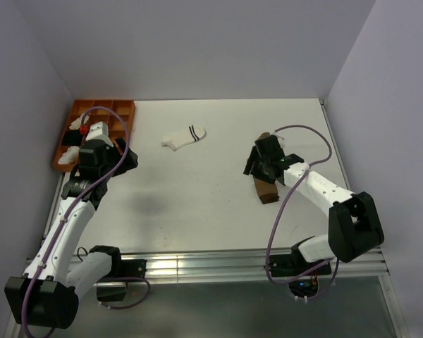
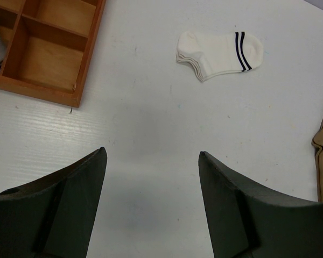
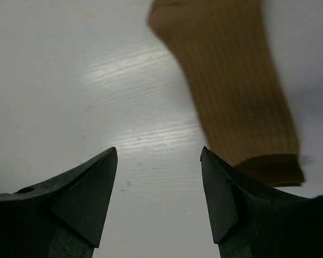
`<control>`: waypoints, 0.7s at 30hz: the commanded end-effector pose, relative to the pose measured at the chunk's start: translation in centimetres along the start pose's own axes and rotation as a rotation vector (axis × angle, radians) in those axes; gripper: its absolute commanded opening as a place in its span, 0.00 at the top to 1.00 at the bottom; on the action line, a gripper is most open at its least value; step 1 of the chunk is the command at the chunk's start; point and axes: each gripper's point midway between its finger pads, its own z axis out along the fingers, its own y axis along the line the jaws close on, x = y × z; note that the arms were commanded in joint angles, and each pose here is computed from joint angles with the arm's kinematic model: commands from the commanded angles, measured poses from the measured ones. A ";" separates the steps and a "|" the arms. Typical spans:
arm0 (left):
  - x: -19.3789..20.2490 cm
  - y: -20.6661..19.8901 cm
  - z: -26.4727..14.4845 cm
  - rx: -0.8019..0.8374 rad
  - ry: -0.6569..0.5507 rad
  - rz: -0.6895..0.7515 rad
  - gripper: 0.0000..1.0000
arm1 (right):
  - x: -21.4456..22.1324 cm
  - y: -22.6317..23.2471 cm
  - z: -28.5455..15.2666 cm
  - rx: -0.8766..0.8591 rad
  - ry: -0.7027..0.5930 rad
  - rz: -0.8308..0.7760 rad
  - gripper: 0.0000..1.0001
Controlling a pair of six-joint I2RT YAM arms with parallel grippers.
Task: Roll the socks
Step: Adjust the sock at the center of the board.
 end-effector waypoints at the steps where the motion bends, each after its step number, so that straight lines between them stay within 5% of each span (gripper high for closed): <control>1: -1.0 -0.5 -0.1 0.016 -0.029 0.015 0.26 | 0.9 -6.2 0.2 0.177 0.007 -0.016 0.30; 5: -0.9 -0.5 0.0 0.014 -0.025 0.014 0.26 | 1.7 -8.0 1.7 0.189 0.041 0.018 0.33; 9: -0.8 -0.4 0.1 0.010 -0.022 0.014 0.26 | 3.4 -7.3 3.1 0.137 0.112 0.036 0.50; 11: -0.8 -0.5 0.1 0.012 -0.022 0.014 0.26 | 4.6 -6.4 3.5 0.108 0.145 0.036 0.51; 21: -0.7 -0.3 0.4 0.007 -0.013 0.013 0.27 | 10.0 9.0 1.8 -0.244 0.268 -0.004 0.52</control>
